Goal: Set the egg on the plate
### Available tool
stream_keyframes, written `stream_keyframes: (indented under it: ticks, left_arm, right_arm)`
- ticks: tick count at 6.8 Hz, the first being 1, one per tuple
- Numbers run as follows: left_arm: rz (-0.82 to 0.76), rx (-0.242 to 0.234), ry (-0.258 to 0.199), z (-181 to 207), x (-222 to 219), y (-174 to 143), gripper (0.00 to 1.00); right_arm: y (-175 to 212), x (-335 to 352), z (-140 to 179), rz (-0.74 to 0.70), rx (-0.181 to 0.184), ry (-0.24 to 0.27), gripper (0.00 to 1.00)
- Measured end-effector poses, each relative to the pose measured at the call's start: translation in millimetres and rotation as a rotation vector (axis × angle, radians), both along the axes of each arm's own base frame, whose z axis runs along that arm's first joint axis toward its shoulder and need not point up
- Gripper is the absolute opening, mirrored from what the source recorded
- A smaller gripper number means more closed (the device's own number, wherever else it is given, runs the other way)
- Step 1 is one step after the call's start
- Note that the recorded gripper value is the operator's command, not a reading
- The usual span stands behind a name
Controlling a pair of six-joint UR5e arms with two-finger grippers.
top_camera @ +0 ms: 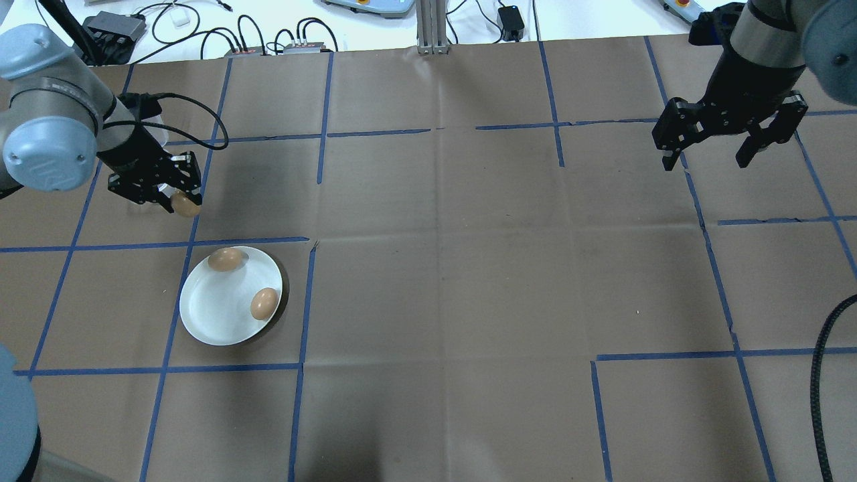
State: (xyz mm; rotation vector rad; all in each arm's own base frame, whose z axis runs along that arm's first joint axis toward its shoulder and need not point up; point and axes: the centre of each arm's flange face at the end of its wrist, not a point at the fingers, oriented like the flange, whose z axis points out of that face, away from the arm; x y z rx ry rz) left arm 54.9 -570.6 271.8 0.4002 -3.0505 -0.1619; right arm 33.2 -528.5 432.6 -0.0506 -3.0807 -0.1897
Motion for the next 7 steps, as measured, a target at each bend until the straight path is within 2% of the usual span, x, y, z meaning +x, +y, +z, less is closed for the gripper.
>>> stream_keyframes:
  ticks: [1,3,4,5,6,7]
  left_arm:
    - [0.009,0.044,0.011,-9.1,-23.7,29.2,0.07]
    - [0.015,0.162,0.039,-26.0,-49.7,78.2,0.09]
    - [0.011,0.206,0.05,-31.8,-53.3,88.5,0.43]
    - [0.005,0.225,0.053,-35.5,-53.5,91.3,0.75]
    - [-0.001,0.226,0.05,-36.0,-51.2,90.8,0.95]
    - [-0.014,0.218,0.05,-34.5,-48.1,89.6,0.99]
  right_arm:
    - [0.0,0.0,0.0,0.0,0.0,0.0,1.0]
    - [0.0,0.0,0.0,0.0,0.0,0.0,1.0]
    - [0.0,0.0,0.0,0.0,0.0,0.0,1.0]
    - [0.0,0.0,0.0,0.0,0.0,0.0,1.0]
    - [0.0,0.0,0.0,0.0,0.0,0.0,1.0]
    - [0.0,0.0,0.0,0.0,0.0,0.0,1.0]
